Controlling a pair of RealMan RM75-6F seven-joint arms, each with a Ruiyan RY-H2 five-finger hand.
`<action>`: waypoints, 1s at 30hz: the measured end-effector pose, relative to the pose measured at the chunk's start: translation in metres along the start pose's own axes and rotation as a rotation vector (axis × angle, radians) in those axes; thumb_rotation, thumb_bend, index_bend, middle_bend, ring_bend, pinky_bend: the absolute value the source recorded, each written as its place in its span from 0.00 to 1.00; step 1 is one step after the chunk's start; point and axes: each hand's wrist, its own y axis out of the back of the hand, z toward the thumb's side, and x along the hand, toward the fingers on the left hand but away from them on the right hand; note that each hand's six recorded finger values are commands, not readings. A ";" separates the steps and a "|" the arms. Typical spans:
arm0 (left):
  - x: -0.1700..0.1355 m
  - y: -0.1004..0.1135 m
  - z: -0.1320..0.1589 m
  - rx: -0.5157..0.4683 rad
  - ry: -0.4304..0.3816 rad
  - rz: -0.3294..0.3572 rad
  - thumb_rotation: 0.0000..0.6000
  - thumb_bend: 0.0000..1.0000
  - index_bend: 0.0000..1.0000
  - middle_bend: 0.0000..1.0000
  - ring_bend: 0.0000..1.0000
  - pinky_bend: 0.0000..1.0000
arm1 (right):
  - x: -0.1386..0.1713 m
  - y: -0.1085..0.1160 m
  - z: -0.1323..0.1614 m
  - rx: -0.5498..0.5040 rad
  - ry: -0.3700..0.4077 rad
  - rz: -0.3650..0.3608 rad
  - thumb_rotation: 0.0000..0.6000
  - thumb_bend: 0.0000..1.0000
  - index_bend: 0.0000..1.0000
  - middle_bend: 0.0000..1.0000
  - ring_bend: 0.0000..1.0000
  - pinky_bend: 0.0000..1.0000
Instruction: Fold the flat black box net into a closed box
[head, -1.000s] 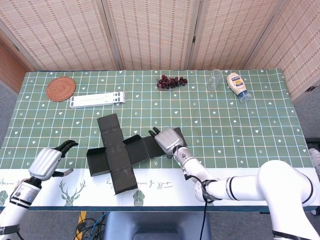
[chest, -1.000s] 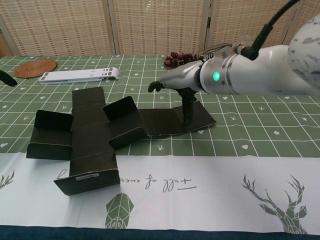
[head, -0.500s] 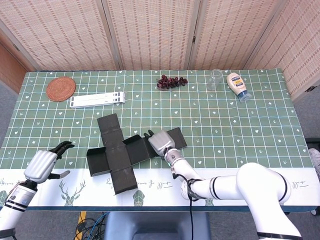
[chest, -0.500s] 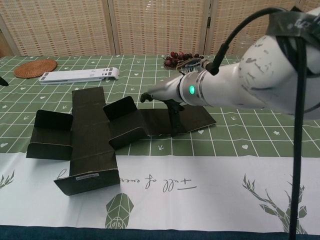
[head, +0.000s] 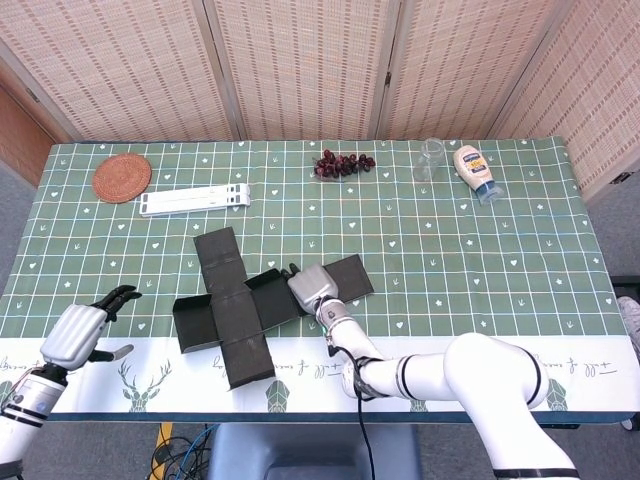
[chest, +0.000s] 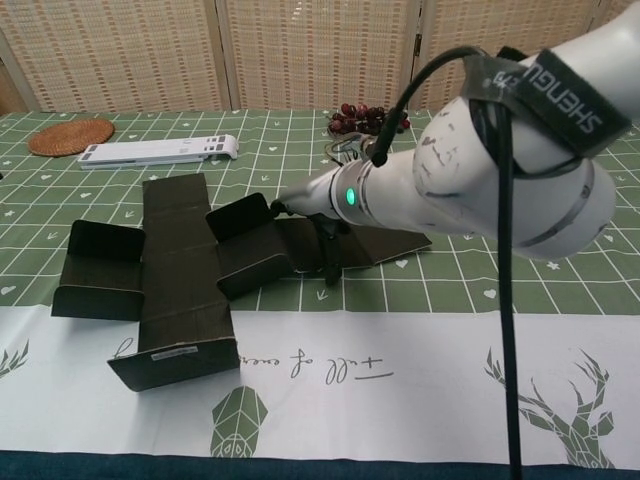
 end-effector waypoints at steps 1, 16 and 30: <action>0.000 0.000 0.000 -0.002 0.000 0.001 1.00 0.14 0.20 0.18 0.46 0.75 | 0.000 -0.001 0.001 0.001 -0.002 0.002 1.00 0.06 0.00 0.06 0.78 1.00; -0.003 -0.002 -0.002 -0.016 0.000 0.001 1.00 0.14 0.20 0.18 0.46 0.75 | -0.001 0.000 -0.002 0.041 -0.034 -0.022 1.00 0.27 0.13 0.14 0.77 1.00; -0.003 -0.001 -0.006 -0.023 0.011 0.007 1.00 0.14 0.21 0.18 0.46 0.75 | 0.003 0.002 -0.002 0.068 -0.029 -0.052 1.00 0.35 0.21 0.24 0.78 1.00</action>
